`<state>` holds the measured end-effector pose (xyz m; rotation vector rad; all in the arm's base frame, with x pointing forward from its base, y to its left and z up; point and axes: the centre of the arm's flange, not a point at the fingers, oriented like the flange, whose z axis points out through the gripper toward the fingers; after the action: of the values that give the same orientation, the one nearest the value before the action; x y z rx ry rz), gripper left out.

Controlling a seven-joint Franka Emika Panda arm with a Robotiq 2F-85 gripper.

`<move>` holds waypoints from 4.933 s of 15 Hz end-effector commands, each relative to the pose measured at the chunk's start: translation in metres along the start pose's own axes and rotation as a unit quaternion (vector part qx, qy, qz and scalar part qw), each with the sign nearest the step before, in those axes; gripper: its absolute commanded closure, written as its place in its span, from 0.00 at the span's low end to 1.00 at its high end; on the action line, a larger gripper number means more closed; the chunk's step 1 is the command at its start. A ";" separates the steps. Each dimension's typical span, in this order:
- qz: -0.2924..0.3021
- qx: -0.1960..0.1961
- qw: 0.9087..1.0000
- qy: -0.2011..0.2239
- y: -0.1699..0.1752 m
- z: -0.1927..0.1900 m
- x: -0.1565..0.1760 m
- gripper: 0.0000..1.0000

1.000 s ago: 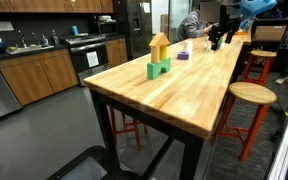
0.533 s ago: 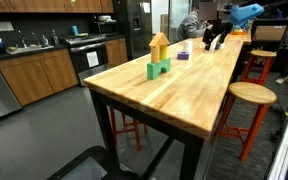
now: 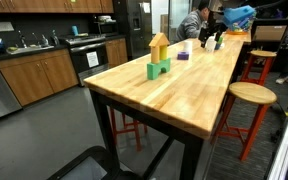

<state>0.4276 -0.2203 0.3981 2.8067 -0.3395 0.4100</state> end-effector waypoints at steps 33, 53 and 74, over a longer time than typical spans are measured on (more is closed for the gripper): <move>-0.052 -0.011 0.997 -0.058 -0.001 -0.027 0.266 0.00; 0.000 0.039 0.991 -0.128 -0.001 0.044 0.233 0.00; -0.101 0.049 0.990 -0.090 -0.014 0.086 0.220 0.00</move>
<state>0.6684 -0.2735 0.3818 2.9563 -0.1908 0.1087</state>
